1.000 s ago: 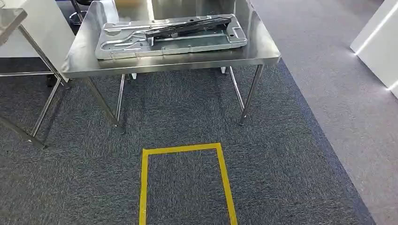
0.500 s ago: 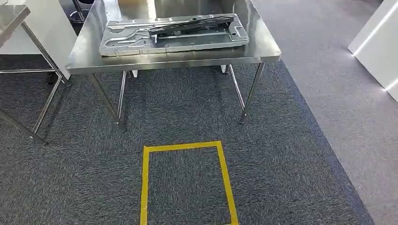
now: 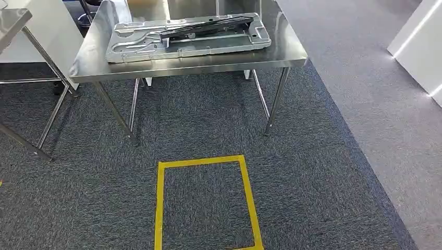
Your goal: Take the parts from the cabinet and place them on the table.
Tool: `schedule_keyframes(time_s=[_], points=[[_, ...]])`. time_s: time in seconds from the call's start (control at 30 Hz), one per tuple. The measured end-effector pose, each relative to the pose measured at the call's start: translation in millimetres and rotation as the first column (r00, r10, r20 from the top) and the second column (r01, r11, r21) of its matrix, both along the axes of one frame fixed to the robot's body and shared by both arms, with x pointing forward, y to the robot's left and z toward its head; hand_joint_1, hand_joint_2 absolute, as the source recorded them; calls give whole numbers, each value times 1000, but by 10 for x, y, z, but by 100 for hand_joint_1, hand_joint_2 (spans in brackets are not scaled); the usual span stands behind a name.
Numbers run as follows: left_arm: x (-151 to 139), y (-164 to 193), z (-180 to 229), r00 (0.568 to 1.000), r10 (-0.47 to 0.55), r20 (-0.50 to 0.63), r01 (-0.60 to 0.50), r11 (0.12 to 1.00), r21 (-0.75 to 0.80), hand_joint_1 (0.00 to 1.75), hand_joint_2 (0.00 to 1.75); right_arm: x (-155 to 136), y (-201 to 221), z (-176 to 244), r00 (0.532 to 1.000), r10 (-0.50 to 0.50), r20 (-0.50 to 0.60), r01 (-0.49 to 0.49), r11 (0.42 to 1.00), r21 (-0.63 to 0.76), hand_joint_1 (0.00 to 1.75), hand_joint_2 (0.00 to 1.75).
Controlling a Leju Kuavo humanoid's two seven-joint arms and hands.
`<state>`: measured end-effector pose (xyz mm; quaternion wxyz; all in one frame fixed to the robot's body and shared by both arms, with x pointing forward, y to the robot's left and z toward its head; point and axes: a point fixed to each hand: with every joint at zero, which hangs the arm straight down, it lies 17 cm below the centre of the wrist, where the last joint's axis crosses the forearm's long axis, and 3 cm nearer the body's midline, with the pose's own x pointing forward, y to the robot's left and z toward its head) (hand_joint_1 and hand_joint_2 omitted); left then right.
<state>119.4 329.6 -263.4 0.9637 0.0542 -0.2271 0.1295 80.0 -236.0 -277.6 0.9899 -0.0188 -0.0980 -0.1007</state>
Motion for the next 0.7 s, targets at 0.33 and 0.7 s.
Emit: schedule_keyframes(time_s=[0.33,0.7], points=[[-14,4,-2,1000,-9,-1,9,1000,8,0,0,19,-41,5,999,-24,24,24,1000,0,0,175],[-134,30,-35,999,-27,-43,27,999,16,0,0,-46,-254,-12,999,-23,24,24,999,-33,0,0]])
